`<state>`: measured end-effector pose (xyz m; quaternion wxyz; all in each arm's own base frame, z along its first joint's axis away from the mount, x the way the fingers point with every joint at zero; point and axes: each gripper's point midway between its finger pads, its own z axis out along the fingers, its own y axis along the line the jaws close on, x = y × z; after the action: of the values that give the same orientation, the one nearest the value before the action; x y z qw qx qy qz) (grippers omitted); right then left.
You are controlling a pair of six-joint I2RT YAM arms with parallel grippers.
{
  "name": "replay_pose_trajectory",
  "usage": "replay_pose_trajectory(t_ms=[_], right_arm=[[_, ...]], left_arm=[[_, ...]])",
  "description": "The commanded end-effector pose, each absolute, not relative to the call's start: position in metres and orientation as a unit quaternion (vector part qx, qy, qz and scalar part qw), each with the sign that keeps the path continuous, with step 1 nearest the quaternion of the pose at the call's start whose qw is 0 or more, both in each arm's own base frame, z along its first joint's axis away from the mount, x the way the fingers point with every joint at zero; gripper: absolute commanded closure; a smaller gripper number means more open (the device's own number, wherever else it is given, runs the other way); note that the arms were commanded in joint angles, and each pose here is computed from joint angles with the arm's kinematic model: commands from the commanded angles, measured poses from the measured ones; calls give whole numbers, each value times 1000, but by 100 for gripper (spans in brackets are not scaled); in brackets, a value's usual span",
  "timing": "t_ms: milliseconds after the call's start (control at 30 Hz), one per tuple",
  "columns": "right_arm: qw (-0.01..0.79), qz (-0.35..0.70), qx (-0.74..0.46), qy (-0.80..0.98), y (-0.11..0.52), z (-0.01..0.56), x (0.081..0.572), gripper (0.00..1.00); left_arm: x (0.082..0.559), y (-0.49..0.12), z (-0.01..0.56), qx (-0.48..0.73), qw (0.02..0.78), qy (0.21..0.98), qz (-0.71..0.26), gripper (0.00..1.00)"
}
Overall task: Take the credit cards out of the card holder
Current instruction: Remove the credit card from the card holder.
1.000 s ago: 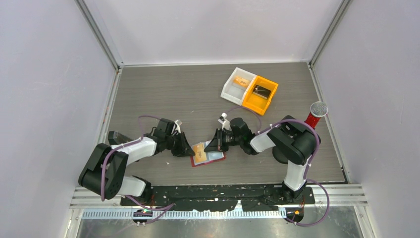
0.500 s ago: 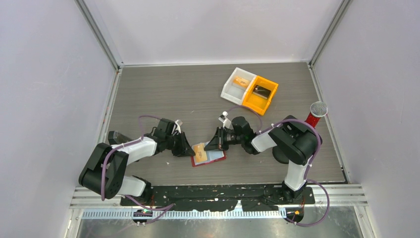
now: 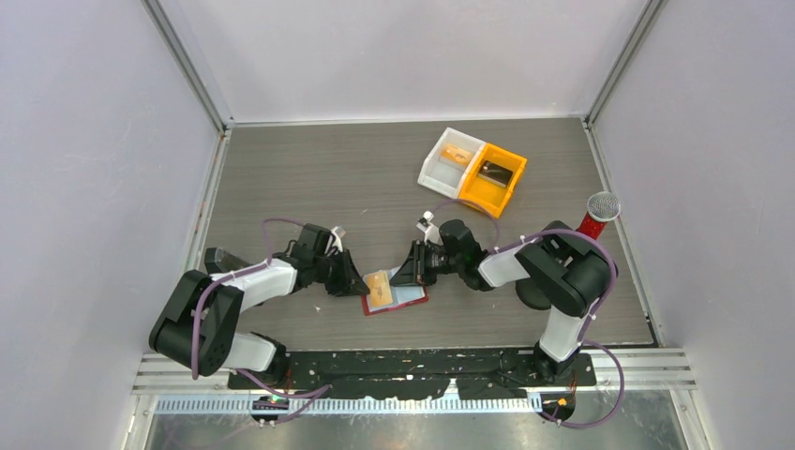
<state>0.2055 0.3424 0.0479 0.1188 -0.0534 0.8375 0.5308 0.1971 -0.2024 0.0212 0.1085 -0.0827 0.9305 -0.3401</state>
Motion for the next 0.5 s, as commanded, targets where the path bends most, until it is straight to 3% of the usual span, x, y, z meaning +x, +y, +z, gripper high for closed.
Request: replay_pose_trajectory(t_ms=[0, 467], right_arm=[[141, 532, -69, 832, 352, 59, 210, 76], [141, 509, -63, 847, 355, 47, 212, 75]], left_arm=[[181, -186, -2, -92, 90, 947, -294, 87], [181, -186, -3, -93, 89, 947, -294, 86]])
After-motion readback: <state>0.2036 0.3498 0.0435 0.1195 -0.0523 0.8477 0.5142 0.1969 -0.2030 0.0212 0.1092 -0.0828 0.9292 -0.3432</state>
